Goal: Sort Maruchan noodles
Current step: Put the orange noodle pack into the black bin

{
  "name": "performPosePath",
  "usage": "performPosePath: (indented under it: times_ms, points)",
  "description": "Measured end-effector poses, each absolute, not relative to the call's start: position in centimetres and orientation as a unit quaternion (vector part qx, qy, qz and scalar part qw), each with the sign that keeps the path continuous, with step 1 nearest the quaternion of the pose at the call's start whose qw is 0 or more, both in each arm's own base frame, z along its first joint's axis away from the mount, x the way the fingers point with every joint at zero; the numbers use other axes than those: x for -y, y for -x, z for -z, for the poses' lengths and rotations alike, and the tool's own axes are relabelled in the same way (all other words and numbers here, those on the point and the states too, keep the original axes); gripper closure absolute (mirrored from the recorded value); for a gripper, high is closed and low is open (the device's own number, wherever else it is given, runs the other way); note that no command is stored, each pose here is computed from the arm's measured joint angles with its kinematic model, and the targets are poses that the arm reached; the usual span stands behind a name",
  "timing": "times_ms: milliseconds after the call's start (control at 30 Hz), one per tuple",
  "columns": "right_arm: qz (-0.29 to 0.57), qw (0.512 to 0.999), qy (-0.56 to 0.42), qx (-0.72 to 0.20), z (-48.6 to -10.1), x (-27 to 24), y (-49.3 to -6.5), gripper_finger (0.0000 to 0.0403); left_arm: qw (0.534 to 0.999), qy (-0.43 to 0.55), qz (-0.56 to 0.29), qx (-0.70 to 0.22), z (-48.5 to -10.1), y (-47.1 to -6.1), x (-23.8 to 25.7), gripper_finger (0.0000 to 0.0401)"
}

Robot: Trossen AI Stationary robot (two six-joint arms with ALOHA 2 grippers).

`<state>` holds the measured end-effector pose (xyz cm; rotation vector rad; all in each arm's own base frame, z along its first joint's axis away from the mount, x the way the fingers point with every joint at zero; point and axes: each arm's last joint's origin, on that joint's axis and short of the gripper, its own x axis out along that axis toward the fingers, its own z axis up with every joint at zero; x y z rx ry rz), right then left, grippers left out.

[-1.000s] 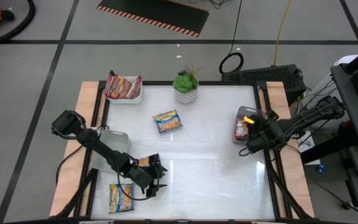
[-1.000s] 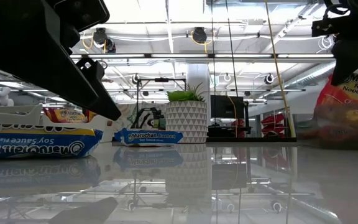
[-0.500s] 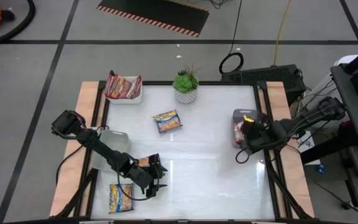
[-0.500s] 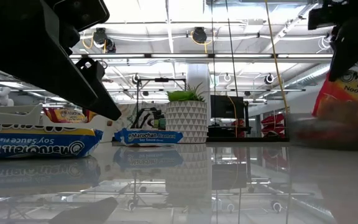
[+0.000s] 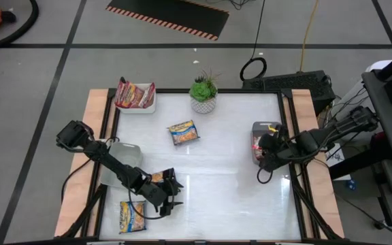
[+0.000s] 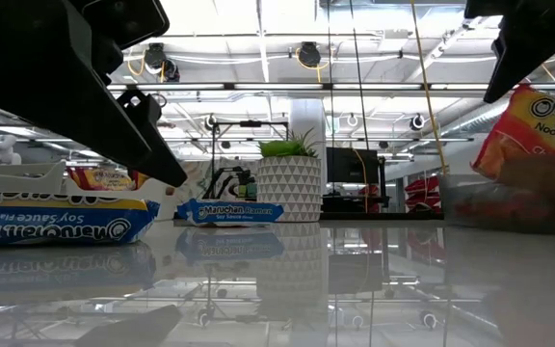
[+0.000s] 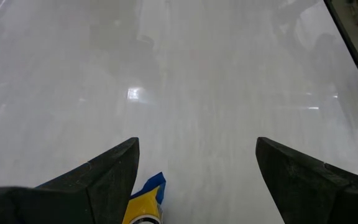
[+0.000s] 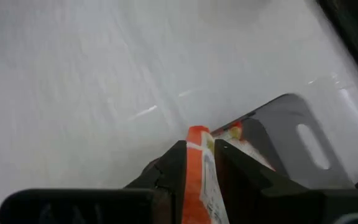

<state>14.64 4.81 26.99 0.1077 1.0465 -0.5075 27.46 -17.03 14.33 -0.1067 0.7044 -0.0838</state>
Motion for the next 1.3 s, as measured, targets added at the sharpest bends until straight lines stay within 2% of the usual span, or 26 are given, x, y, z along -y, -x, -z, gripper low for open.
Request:
performPosePath:
  times_ms: [533, 633, 767, 867, 1000, 1133, 1300]
  points:
    - [0.287, 0.828, -0.022, -0.481, -27.0, -4.3, -14.2, 0.0328, 0.936, 0.055, 0.04, -0.345, -14.3, -27.5, 17.0, 0.0075]
    - [0.277, 0.843, -0.033, -0.459, -27.2, -4.6, -14.8, 0.0328, 0.937, 0.048, 0.043, -0.345, -14.3, -27.5, 17.0, 0.0075]
    - [0.274, 0.892, -0.065, -0.354, -28.2, -5.2, -16.7, 0.0328, 0.935, 0.038, 0.042, -0.351, -14.2, -27.4, 16.9, 0.0075]
    - [0.228, 0.935, -0.069, -0.264, -29.6, -5.9, -18.6, 0.0328, 0.93, 0.039, 0.031, -0.364, -14.0, -27.4, 16.5, 0.0075]
    - [0.125, 0.974, -0.044, -0.183, -30.5, -7.4, -21.2, 0.0328, 0.921, 0.048, 0.01, -0.386, -13.6, -27.3, 15.9, 0.0075]
    - [0.06, 0.986, -0.031, -0.153, -29.9, -8.5, -23.2, 0.0328, 0.911, 0.053, -0.012, -0.409, -13.3, -27.1, 15.3, 0.0075]
    - [0.026, 0.987, -0.003, -0.156, -28.6, -9.0, -25.4, 0.0328, 0.905, 0.041, -0.017, -0.423, -13.7, -26.7, 15.0, 0.0075]
